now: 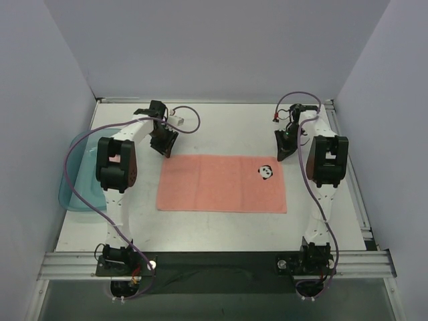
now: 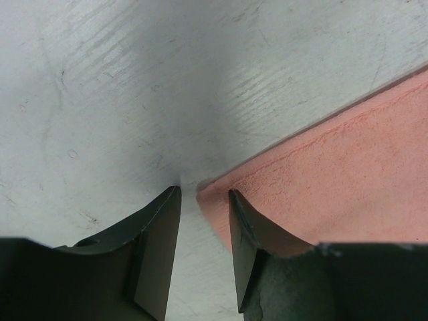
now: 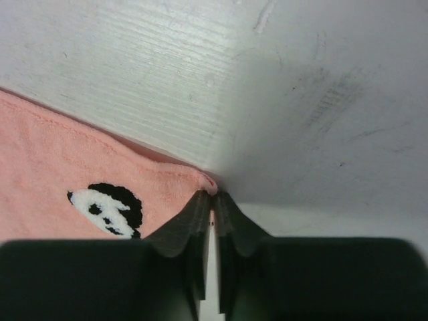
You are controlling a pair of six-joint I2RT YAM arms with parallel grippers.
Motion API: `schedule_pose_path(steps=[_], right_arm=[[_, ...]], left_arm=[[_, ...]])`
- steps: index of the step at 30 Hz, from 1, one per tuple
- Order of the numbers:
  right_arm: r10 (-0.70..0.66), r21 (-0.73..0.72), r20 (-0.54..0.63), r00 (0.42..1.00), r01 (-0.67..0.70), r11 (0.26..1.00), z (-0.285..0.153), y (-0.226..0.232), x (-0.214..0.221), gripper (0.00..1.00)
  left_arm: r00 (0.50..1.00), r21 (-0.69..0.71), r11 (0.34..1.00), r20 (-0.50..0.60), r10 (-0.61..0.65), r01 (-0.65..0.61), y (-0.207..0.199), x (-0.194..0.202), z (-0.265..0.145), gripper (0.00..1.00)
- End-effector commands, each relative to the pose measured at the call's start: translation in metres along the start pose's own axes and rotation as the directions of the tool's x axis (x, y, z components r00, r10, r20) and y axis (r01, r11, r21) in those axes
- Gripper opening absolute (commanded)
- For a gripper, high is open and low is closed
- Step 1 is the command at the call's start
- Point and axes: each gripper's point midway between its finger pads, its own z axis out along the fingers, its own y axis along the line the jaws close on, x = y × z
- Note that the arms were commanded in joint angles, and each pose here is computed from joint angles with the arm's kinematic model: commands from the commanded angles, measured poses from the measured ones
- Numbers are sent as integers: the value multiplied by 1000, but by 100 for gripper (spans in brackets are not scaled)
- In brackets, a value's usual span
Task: Roll the towels
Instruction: Fold the towel
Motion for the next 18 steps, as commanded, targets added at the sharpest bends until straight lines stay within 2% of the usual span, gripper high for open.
schedule_pose_path(steps=[1,5,12,16,18], right_arm=[[-10,-33,-21,1000,9,999,0,16,1,0],[-15,-31,-15,1000,14,999,-1,16,0,0],[-14,-20,-10,1000,14,1000,-4,14,-1,0],[-7,5,17,1000,7,1000,-11,8,-8,0],[-7,18,37,999,6,1000,-16,5,-12,0]], left_arm=[[1000,-13,1000,17,6,-6,2,-6,5,45],[1000,-9,1000,0,15,-15,-1,-1,9,41],[999,7,999,-20,34,-34,-6,3,17,19],[1000,9,1000,3,25,-25,-3,-3,10,0],[999,16,1000,39,22,-22,-3,-12,-2,0]])
